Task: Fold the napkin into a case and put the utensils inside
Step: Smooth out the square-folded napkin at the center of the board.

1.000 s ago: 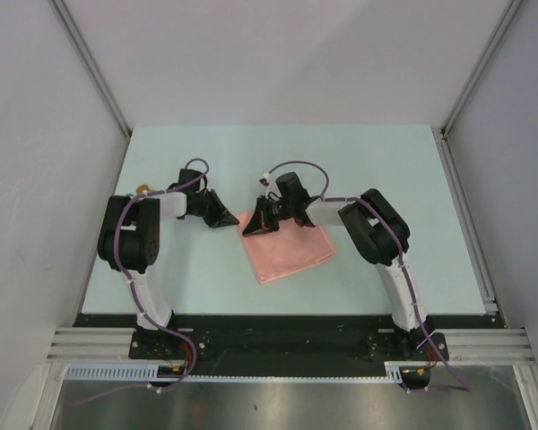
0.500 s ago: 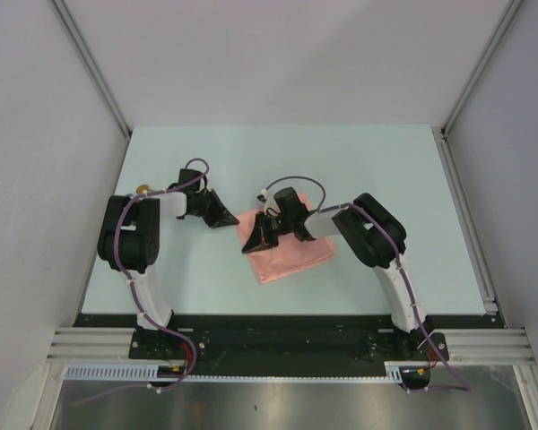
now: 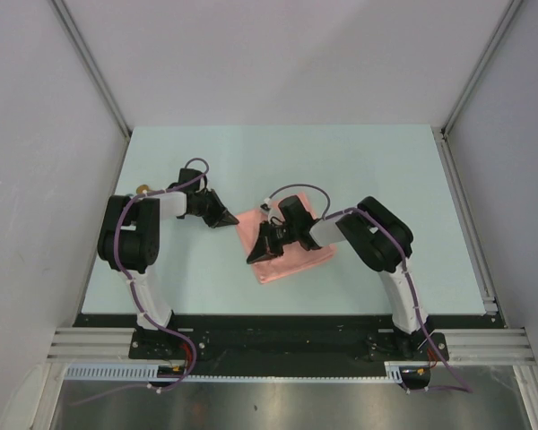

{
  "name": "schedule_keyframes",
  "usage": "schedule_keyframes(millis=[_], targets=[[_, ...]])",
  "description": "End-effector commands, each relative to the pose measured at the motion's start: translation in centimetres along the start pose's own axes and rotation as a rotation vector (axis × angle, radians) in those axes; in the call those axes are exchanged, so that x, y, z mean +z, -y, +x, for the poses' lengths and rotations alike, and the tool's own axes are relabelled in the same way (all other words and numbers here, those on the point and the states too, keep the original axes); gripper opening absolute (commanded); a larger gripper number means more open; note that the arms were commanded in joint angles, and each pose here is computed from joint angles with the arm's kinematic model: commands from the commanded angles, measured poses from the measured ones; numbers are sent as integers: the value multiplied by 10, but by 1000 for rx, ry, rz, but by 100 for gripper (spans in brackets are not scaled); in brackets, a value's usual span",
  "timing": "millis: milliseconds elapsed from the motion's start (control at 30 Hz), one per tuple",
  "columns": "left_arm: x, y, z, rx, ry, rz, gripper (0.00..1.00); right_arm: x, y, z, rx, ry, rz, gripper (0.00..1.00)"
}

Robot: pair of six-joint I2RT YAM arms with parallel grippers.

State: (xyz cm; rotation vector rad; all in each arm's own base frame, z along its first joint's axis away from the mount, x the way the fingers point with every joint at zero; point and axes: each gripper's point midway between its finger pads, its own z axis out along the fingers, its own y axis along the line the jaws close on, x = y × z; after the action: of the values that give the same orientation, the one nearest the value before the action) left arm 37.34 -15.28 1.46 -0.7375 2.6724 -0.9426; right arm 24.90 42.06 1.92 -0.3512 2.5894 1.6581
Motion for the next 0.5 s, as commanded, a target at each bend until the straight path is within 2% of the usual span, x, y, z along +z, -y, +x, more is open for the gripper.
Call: schedule_keyframes(millis=[0, 467], targets=[[2, -21, -14, -7, 52, -91, 4, -6, -19, 12, -39, -1, -21, 0], [1, -20, -16, -2, 59, -90, 3, -16, -24, 71, -20, -56, -12, 0]])
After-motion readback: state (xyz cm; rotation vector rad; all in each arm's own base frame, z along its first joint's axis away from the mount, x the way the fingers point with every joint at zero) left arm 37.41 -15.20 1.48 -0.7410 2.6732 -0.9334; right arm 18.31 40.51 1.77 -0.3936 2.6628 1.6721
